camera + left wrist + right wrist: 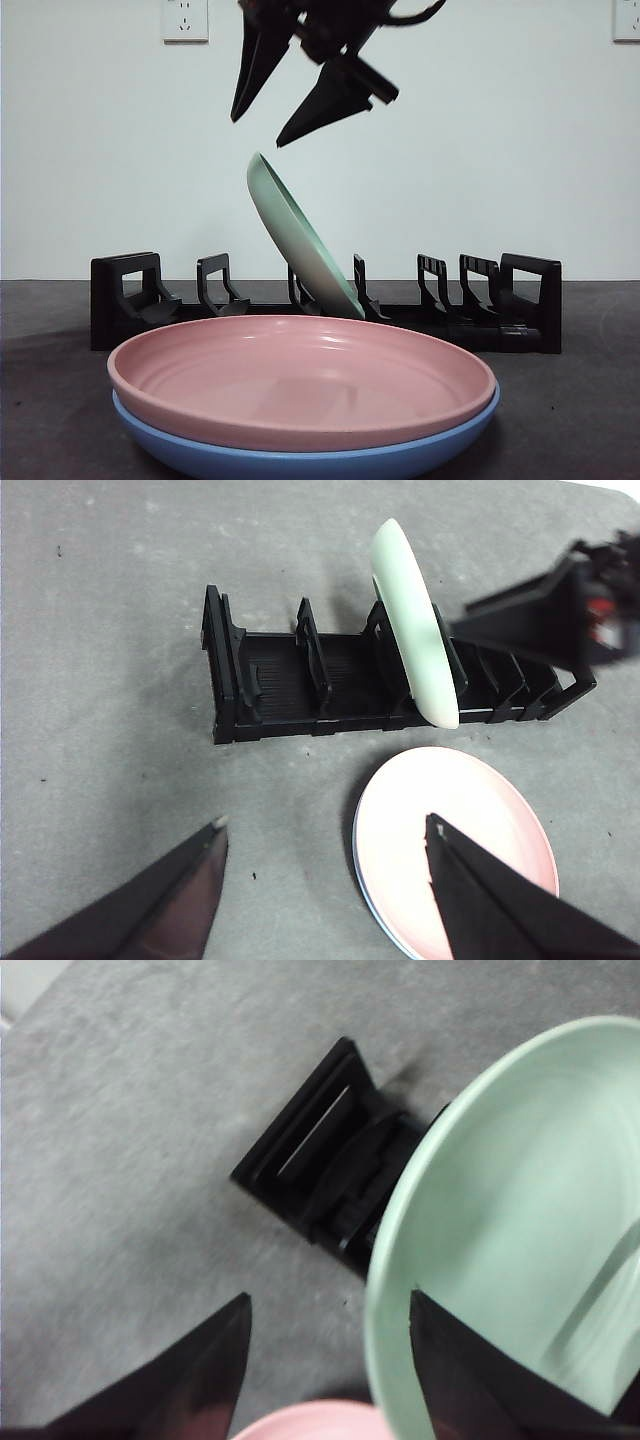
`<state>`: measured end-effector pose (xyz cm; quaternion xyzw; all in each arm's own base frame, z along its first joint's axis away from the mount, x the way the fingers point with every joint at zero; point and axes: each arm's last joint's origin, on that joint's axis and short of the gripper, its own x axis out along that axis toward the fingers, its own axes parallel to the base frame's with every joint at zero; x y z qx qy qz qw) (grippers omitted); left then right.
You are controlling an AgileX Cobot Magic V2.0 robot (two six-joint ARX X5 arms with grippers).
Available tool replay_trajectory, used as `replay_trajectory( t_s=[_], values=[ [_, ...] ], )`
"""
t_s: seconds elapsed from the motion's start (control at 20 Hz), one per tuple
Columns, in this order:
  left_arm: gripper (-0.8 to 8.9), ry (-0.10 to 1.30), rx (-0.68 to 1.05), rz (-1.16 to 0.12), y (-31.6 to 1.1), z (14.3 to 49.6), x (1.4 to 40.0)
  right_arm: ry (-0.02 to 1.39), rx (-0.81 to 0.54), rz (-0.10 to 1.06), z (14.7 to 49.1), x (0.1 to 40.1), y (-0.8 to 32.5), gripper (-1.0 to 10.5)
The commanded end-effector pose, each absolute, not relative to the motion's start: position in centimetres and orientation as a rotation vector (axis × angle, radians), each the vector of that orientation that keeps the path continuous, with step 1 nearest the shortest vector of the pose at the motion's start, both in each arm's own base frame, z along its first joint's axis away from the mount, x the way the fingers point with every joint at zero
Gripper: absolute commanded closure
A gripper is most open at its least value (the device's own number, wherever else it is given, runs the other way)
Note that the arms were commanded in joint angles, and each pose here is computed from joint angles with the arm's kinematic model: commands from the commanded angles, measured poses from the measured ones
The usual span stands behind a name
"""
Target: Place the plate
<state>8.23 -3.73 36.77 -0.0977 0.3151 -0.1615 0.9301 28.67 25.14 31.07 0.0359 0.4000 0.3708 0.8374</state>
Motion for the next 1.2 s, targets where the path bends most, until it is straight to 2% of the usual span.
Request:
replay_trajectory(
  t_s=[0.05,0.35,0.45,0.6,0.75,0.9,1.2],
  values=[
    [5.01,0.623,-0.204,-0.335,-3.7,37.3,8.2,0.846,0.073,0.797,30.5,30.1,26.0,7.0],
    [5.01,0.623,-0.204,-0.335,-3.7,37.3,8.2,0.887,0.079,0.802,28.8,31.4,26.7,7.0],
    [5.01,0.623,-0.203,-0.335,-3.7,37.3,8.2,0.907,0.086,0.816,28.3,31.6,26.9,7.6],
    [5.01,0.623,-0.203,-0.335,-3.7,37.3,8.2,0.913,0.087,0.817,28.2,31.5,27.0,9.4],
    [5.01,0.623,-0.203,-0.335,-3.7,37.3,8.2,0.924,0.097,0.821,28.6,31.4,26.7,9.4],
    [5.01,0.623,-0.203,-0.335,-3.7,37.3,8.2,0.921,0.114,0.865,30.7,30.8,26.3,9.4],
    [5.01,0.623,-0.203,-0.335,-3.7,37.3,8.2,0.808,0.121,0.974,39.4,27.5,24.0,9.4]
  ],
)
